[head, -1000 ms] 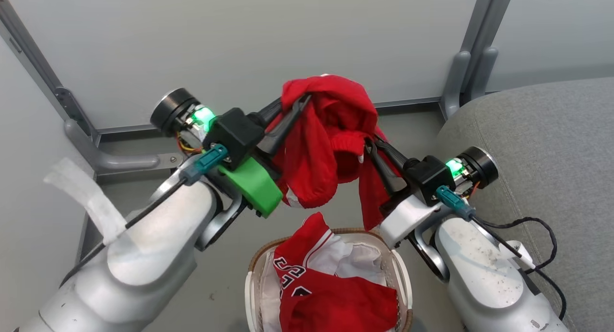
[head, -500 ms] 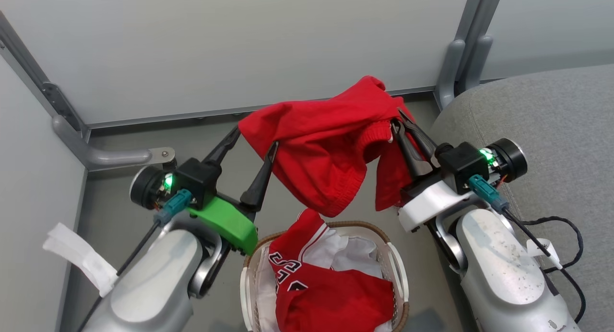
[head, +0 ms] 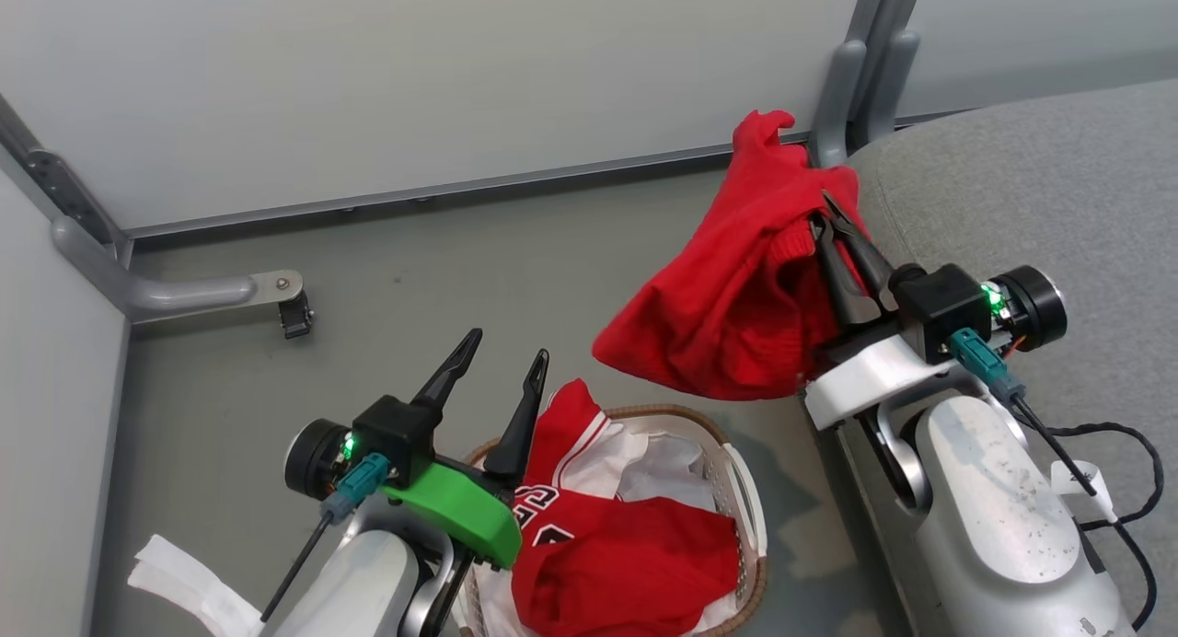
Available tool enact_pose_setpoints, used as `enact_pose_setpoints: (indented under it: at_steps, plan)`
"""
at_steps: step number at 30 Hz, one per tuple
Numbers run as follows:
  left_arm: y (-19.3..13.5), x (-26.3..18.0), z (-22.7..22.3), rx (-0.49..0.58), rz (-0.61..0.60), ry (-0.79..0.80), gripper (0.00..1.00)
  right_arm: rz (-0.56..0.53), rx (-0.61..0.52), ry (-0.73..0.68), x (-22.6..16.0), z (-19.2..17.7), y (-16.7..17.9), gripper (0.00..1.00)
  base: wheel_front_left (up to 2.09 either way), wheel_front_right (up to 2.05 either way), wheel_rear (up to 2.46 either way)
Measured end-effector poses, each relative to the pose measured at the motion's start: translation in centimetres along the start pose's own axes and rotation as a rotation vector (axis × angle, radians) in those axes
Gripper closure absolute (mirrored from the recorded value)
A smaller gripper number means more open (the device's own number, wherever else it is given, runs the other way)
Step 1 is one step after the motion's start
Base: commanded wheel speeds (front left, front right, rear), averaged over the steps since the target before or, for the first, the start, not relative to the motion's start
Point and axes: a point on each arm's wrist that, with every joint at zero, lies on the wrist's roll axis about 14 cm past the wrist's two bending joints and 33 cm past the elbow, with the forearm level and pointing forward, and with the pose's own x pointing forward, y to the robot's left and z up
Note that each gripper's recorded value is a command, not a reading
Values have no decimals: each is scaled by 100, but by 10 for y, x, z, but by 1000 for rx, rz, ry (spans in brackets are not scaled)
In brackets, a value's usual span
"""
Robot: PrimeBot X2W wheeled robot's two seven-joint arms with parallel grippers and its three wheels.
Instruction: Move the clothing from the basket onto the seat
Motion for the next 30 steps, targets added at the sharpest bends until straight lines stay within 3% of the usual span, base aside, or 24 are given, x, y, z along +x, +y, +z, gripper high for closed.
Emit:
enact_pose_setpoints:
  at_steps: [11,21,30]
  plan:
    - [-37,33,-11,10,-152,4,0,-214,-82,7,-27,5,-80,100,0,0,0]
    - [-98,75,-33,21,-396,31,0,-475,-152,88,-95,1,-163,100,0,0,0]
    - [-144,93,-60,-22,-571,65,0,-614,-195,191,-143,-13,-199,100,0,0,0]
